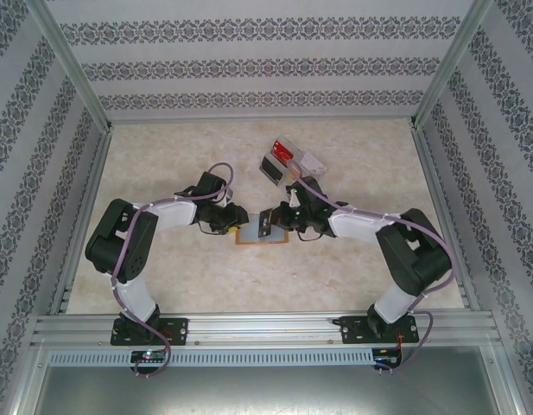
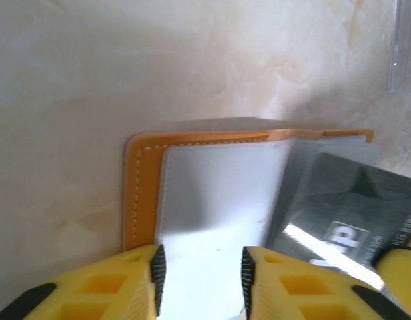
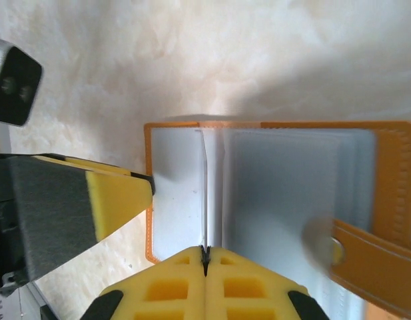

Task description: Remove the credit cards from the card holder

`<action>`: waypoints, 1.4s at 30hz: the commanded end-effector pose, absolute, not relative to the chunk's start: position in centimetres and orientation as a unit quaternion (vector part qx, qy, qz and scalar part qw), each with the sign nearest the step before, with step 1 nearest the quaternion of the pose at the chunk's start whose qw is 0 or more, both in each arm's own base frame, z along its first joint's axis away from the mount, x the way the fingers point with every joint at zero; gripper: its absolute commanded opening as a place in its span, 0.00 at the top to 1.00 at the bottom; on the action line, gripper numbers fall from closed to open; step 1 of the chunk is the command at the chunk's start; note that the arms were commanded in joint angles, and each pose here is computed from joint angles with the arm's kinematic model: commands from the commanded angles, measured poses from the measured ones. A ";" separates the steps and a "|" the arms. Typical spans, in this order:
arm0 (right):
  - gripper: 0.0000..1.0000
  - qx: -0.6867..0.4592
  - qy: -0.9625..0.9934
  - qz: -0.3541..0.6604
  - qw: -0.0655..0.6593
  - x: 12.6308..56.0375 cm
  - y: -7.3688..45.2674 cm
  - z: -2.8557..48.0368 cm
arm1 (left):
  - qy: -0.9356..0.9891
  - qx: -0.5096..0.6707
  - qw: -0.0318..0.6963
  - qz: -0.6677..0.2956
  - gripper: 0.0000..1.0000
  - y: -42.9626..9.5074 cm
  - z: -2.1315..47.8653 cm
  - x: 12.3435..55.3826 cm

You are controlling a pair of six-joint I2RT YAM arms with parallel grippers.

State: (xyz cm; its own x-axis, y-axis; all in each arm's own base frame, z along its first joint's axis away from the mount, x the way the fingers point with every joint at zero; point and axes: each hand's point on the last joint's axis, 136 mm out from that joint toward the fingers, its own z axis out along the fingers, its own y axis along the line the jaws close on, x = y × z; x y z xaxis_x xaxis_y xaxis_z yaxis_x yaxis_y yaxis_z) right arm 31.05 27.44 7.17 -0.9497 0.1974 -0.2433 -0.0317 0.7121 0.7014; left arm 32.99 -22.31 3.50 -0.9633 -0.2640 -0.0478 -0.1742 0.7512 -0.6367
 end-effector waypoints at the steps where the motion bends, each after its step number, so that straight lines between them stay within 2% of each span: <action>1: 1.00 0.001 0.906 0.370 0.206 31.3 26.2 9.8 | 0.925 -0.114 0.086 -0.353 0.53 -22.2 6.7 33.5; 6: 1.00 -0.065 0.885 0.356 0.294 31.8 24.7 15.1 | 0.920 -0.120 0.131 -0.348 0.34 -20.0 10.7 34.3; 10: 1.00 -0.095 0.881 0.303 0.350 32.8 22.8 18.1 | 0.928 -0.153 0.161 -0.300 0.18 -15.8 11.7 34.3; 17: 1.00 -0.153 0.874 0.286 0.362 34.5 23.8 20.6 | 0.923 -0.183 0.184 -0.284 0.00 -11.5 11.9 33.2; 24: 1.00 -0.181 0.902 0.198 0.339 39.6 24.3 19.9 | 0.929 -0.185 0.190 -0.258 0.01 -9.1 12.1 32.3; 32: 1.00 -0.269 0.909 0.096 0.303 45.3 25.5 17.4 | 0.936 -0.177 0.203 -0.225 0.01 -7.5 12.8 31.2; 42: 1.00 -0.339 0.902 0.045 0.263 48.1 27.1 14.1 | 0.937 -0.178 0.196 -0.226 0.01 -7.5 12.4 31.5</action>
State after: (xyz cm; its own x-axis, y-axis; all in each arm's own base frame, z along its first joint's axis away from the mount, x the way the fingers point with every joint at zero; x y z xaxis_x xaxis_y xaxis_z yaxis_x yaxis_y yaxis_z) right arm 48.57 27.21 14.66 -0.6512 -0.5130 -0.5593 -0.5976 0.8009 -0.0389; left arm 31.97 -8.05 13.00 -0.8481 -0.4347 -0.3030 -0.2359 0.8217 -0.5187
